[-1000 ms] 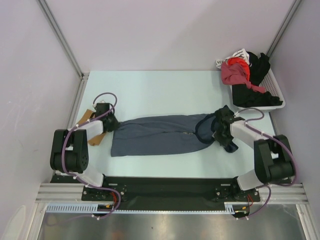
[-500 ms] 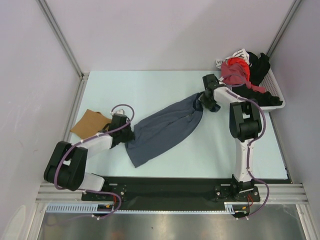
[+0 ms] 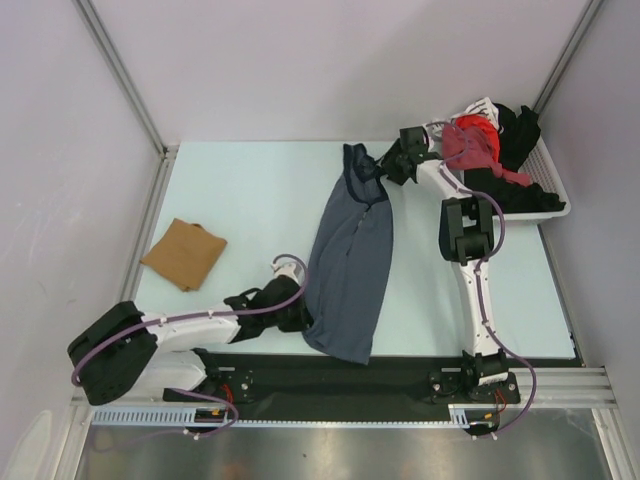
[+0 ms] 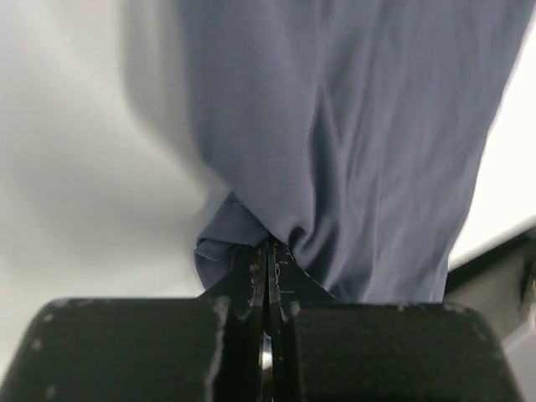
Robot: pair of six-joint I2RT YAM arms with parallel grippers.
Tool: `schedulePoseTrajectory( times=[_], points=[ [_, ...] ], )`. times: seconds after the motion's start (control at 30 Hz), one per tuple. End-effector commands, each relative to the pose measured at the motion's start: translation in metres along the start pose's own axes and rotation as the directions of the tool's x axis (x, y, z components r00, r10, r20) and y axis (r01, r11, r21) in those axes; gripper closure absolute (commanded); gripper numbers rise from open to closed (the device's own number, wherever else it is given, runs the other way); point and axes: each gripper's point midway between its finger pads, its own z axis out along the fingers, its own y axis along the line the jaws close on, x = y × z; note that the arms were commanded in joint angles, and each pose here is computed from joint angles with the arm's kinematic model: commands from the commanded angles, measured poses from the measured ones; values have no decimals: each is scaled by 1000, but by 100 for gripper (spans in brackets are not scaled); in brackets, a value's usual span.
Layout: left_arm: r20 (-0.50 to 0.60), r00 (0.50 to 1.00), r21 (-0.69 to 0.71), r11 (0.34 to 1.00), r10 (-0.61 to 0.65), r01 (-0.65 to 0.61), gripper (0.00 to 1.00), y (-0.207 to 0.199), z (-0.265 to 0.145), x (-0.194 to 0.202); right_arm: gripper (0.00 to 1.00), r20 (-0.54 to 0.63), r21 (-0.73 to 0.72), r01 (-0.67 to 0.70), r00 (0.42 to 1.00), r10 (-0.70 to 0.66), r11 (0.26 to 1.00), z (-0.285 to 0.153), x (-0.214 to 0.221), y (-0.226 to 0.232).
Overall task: Fold and stack the tank tops
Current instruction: Fold the tank top
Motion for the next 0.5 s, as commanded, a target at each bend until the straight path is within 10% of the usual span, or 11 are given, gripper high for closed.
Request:
schedulePoseTrajectory(
  times=[0.0, 0.2, 0.33, 0.4, 0.47],
  points=[
    [-214, 976, -80, 997, -29, 12, 100, 12, -7, 77, 43, -105, -39, 20, 994, -24, 999, 24, 36, -4],
    [-166, 982, -95, 992, -92, 77, 99, 6, -15, 88, 46, -63, -110, 22, 998, -29, 994, 26, 21, 8],
    [-132, 986, -130, 988, -105, 88, 89, 23, -20, 89, 72, -64, -164, 50, 996, -61, 985, 26, 20, 15],
    [-130, 987, -164, 984, -94, 72, 68, 33, -24, 89, 88, -60, -163, 55, 996, -66, 985, 27, 18, 16],
    [-109, 991, -190, 980, -78, 56, 25, 40, -28, 85, 96, -46, -161, 58, 997, -66, 985, 28, 14, 15]
  ],
)
